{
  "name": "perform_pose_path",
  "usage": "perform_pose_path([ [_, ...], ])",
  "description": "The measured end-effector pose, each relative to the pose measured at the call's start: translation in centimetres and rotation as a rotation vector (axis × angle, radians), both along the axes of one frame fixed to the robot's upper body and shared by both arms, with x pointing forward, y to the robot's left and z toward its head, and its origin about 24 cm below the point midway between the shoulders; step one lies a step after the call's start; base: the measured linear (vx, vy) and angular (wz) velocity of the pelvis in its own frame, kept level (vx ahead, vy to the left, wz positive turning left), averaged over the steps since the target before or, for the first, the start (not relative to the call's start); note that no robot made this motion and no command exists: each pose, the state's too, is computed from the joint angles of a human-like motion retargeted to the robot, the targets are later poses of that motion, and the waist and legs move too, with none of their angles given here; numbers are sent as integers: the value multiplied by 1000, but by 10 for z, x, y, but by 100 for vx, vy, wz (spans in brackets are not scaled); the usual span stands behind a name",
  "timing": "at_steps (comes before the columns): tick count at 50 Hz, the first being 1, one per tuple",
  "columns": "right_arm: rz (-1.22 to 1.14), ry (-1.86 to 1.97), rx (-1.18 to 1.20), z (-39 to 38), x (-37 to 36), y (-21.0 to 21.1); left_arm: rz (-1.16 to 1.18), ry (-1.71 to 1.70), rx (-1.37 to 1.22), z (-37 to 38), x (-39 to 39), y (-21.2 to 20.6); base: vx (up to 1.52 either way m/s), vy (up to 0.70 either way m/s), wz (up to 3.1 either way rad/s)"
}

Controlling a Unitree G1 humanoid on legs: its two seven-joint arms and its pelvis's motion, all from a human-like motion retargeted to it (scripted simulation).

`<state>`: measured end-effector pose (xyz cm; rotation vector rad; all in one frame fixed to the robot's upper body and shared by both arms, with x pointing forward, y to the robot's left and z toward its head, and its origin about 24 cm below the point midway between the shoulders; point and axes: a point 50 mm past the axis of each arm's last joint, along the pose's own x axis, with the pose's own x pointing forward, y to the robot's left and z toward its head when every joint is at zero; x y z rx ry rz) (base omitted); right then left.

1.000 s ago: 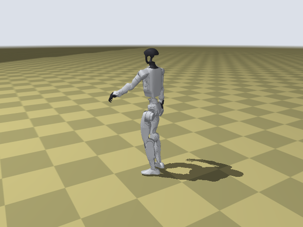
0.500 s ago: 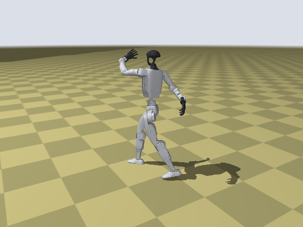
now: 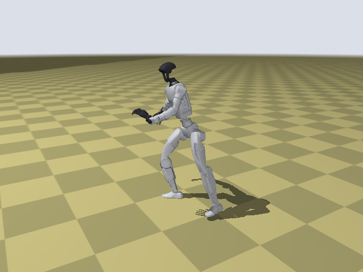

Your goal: Kungfu

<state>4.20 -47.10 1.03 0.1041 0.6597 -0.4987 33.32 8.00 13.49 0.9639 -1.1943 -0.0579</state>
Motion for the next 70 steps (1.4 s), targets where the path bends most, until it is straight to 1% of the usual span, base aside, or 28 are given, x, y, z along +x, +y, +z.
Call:
perform_pose_path([
  [3,177,-170,8,23,66,7,79,262,-79,-70,-19,-6,-38,-26,198],
  [5,350,-263,53,30,125,32,197,438,-84,-118,-40,1,-26,-13,105],
  [7,557,-306,153,26,184,78,316,607,-73,-160,-66,9,-12,-2,106],
  [10,911,-286,366,12,244,170,387,773,-68,-196,-102,19,-17,5,73],
  [12,1139,-180,516,-6,252,224,431,803,-117,-205,-118,20,-10,12,-4],
  [14,1342,-45,628,-23,247,267,481,810,-139,-211,-130,23,2,25,10],
  [17,1588,121,669,-38,232,302,560,810,-134,-216,-138,27,-3,27,53],
  [19,1653,159,655,-48,224,315,601,822,-111,-219,-140,30,1,17,43],
  [20,1658,166,654,-53,220,321,621,833,-96,-220,-140,31,7,16,29],
  [23,1552,146,734,-67,209,329,687,890,-57,-226,-141,38,15,15,2],
  [25,1469,119,779,-72,206,330,718,915,-40,-228,-142,44,21,11,-13],
  [27,1429,95,755,-71,208,325,736,928,-38,-230,-145,48,23,19,-1],
  [29,1430,71,661,-65,216,316,755,950,-49,-231,-147,53,22,22,4],
  [35,1471,-38,268,-34,246,288,841,1068,-128,-240,-160,68,36,21,0],
  [39,1456,-197,181,-8,266,292,904,1115,-231,-243,-169,80,33,17,37],
  [43,1539,-308,102,19,280,308,973,1166,-366,-248,-187,91,40,43,80],
  [48,1689,-485,-27,56,293,343,1058,1193,-508,-250,-210,117,55,50,45],
  [53,1710,-787,-99,98,300,384,1058,1076,-646,-227,-201,159,62,55,66],
  [55,1687,-907,-124,115,302,396,1010,975,-707,-207,-186,180,61,47,110],
  [57,1644,-1024,-161,132,303,402,891,893,-756,-180,-163,199,59,41,179],
  [60,1543,-1239,-235,164,301,403,615,809,-779,-125,-115,223,58,38,236],
  [62,1449,-1364,-267,179,296,400,429,812,-748,-91,-83,223,51,30,217],
  [64,1333,-1490,-283,191,288,394,246,845,-694,-60,-52,212,46,22,195],
  [66,1202,-1608,-293,200,279,388,58,921,-643,-37,-24,192,41,15,149],
  [70,918,-1787,-391,201,253,369,-420,1230,-496,-18,9,126,39,9,97],
])
